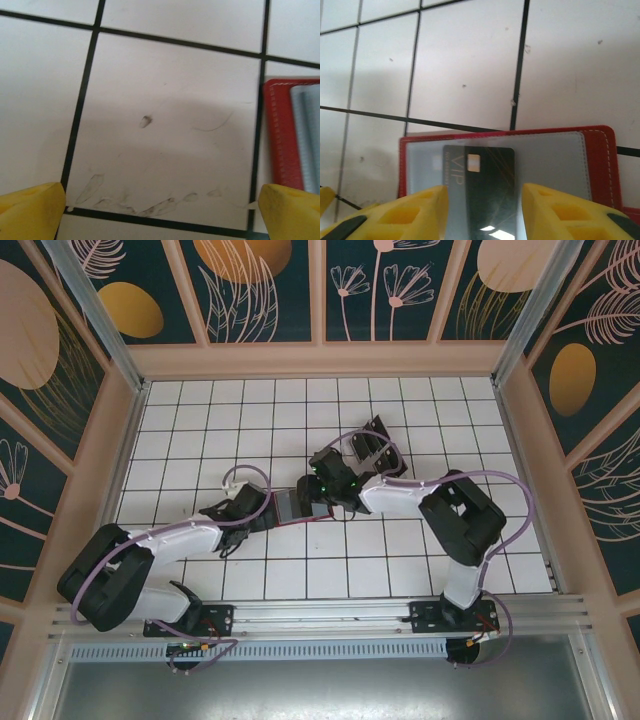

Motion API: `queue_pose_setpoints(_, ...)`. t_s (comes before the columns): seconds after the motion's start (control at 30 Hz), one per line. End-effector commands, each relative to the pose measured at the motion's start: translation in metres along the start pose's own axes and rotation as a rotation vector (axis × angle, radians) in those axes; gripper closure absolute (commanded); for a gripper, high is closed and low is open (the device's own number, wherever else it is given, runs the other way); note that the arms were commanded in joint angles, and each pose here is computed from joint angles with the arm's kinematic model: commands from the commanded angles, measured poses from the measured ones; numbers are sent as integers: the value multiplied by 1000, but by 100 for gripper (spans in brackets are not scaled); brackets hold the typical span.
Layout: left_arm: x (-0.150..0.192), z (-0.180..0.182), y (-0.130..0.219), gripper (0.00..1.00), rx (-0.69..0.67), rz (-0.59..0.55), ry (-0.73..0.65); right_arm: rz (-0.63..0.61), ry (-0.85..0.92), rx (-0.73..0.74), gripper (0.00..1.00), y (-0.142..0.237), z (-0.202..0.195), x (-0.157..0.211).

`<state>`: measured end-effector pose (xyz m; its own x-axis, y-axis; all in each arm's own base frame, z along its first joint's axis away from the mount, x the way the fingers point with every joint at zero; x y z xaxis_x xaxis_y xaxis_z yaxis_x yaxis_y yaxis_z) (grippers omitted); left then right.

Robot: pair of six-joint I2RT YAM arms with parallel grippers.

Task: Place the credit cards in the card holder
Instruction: Insert the credit card into the card slot.

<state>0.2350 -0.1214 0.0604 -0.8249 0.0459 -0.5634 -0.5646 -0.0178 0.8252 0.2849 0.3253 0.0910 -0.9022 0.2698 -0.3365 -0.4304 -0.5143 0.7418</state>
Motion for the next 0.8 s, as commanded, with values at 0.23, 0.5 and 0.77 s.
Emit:
queue_pose_setpoints(0.23,1,6,-11,1,-60,21,23,28,41,38,64,-18,-7,6)
queue_pose_setpoints(0.5,-4,1,-18,1,-66,26,2,56,35,5,73,-25,-1,11)
queue_pose_setpoints(0.77,-9,-4,-23,1,-61,21,-14,79,33,-28,80,-28,11,20)
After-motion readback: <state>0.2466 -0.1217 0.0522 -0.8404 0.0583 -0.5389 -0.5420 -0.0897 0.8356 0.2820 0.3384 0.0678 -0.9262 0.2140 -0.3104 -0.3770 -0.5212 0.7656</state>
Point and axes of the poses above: each hand's point on the last joint's axis, 136 mm out from that joint toward the fingers, its own y axis back along the fingers, its own z axis along the line the jaws close on, x = y × z, the point moved 5 cm from there along y, back along the fingers, and after that the axes turned 14 degrees about -y, right-handed, at the moved point
